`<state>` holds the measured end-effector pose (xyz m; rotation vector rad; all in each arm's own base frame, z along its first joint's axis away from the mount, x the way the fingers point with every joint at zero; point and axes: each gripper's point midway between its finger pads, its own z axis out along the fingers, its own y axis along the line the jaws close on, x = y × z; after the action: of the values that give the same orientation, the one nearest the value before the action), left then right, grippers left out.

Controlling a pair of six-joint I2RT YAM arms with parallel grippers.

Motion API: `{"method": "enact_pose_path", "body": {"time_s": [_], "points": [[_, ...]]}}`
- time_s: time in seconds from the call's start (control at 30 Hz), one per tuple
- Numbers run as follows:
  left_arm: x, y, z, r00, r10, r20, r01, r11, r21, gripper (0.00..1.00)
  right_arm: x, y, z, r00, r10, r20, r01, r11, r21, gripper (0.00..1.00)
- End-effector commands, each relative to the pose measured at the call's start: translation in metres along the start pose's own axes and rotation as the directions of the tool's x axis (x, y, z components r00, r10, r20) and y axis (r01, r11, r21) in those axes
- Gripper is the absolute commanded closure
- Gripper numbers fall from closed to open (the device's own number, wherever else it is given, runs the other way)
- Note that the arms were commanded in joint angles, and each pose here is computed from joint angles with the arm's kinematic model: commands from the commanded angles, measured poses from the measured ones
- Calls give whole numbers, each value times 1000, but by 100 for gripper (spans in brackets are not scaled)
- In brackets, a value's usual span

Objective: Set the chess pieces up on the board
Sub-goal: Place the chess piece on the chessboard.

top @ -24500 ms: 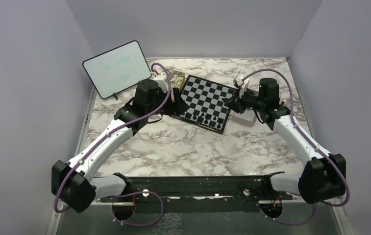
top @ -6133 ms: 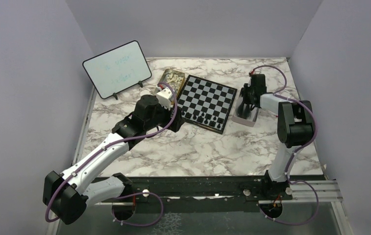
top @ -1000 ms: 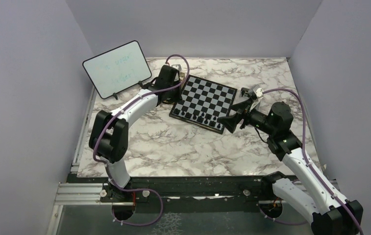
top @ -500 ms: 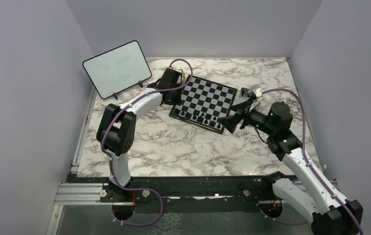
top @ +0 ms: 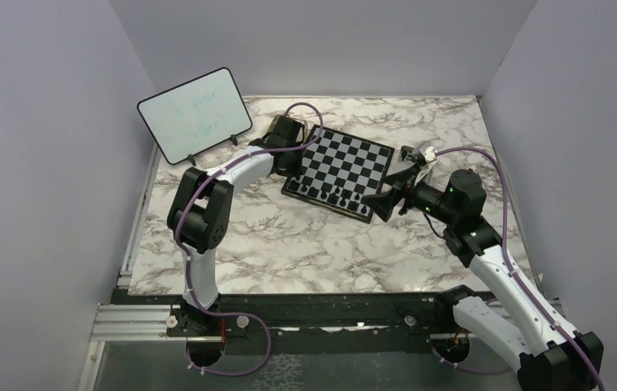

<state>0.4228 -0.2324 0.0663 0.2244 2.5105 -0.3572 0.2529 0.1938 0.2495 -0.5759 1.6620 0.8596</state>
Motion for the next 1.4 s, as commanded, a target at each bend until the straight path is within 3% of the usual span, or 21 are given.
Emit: {"method": "enact_pose_path", "body": {"time_s": [0.0, 0.53, 0.9, 1.17, 1.37], "points": [[-15, 4, 2, 999, 11, 35, -10, 1000, -19, 100, -2, -2, 0, 1000, -9, -3, 9, 1000, 16, 0], [-8, 8, 10, 1000, 14, 12, -14, 999, -29, 99, -1, -3, 1, 1000, -11, -9, 11, 1000, 18, 0], [-15, 6, 3, 1000, 18, 24, -17, 1000, -25, 77, 2, -7, 3, 1000, 0, -23, 1, 999, 33, 0], [-36, -2, -26, 997, 23, 69, -23, 1000, -7, 63, 2, -37, 5, 994, 98, -50, -85, 973, 215, 0], [-58, -20, -71, 990, 18, 139, -27, 997, 66, 56, -2, -57, 6, 984, 175, -21, -158, 929, 334, 0]]}}
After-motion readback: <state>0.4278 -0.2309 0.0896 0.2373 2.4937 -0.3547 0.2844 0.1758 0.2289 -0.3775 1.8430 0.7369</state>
